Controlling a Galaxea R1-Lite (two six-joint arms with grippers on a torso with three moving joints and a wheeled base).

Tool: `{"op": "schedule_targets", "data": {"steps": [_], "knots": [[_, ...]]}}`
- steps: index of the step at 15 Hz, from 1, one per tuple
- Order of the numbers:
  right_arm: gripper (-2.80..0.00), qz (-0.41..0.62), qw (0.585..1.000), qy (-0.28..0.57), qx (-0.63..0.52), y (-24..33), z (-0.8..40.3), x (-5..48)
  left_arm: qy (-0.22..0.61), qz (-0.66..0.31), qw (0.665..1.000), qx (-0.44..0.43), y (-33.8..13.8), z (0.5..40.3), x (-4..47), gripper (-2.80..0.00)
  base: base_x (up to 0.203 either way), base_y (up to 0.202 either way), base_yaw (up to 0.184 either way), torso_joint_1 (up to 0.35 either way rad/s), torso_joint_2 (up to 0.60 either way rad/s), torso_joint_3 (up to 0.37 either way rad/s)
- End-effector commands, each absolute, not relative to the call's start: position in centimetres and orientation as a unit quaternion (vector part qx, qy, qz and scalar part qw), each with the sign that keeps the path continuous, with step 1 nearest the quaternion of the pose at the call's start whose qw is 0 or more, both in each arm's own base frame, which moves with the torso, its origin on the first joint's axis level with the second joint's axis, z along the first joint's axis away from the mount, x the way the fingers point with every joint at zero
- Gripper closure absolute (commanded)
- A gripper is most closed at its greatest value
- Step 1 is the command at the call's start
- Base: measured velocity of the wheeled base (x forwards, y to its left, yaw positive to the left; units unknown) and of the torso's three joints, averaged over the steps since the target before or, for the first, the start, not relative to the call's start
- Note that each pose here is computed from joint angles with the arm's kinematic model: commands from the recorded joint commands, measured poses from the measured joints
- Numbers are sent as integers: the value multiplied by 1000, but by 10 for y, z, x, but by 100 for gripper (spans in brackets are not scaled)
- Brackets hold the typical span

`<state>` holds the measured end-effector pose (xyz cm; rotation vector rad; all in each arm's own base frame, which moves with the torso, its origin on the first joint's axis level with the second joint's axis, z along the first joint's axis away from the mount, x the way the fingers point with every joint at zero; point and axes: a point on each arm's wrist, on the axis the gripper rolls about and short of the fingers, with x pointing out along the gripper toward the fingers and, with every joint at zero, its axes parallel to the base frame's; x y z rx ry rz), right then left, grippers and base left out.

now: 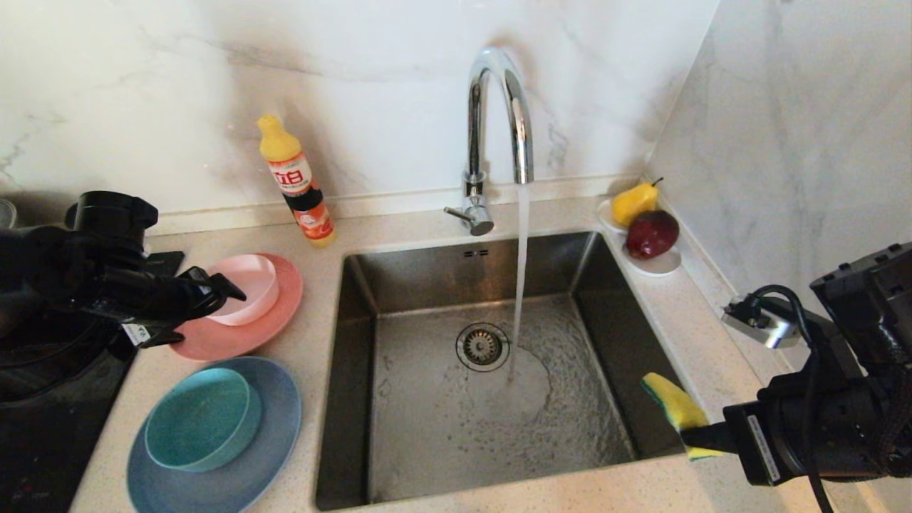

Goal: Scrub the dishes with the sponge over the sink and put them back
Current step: Pick up a bowl and the sponge

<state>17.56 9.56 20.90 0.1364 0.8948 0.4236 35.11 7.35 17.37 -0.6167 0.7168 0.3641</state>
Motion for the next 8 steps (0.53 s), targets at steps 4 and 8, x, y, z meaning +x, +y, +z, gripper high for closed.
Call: {"op": "schedule_targets", "data": {"steps": [4,8], "knots": [[0,202,876,433,66,96,207,175,345,206,878,-259,83,172,349,-280,0,0,0,0,0,0],[0,202,875,434,66,96,207,177,347,219,875,-255,92,170,347,-280,0,0,0,0,0,0]]}}
